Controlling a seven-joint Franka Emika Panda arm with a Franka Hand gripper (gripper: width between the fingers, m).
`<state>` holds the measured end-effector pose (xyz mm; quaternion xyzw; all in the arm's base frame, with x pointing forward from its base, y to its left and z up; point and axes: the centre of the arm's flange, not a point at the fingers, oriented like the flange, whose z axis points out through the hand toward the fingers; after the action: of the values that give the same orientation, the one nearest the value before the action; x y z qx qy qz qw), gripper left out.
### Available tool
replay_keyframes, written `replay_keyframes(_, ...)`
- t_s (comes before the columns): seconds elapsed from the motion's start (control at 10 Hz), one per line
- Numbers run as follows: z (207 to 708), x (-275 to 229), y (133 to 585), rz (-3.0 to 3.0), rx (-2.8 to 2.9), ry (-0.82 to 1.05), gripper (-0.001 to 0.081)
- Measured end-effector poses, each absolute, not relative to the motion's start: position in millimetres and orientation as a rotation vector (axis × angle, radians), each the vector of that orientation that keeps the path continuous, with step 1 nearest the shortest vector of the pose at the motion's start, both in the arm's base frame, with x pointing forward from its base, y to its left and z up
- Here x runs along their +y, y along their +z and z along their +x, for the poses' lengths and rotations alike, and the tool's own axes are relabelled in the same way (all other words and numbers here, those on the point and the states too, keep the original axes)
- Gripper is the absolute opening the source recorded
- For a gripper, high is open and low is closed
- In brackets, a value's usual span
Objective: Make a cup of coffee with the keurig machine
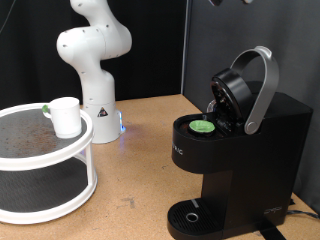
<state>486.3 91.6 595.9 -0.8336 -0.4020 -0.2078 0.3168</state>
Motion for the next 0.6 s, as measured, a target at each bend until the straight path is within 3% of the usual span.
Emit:
replay_keyframes(0.5,493,145,577,-2.244,-1.087,-0.535,0.0807)
replay_keyframes(0.6,494,153,576,-2.253,-1.076,-0.552,0.0702)
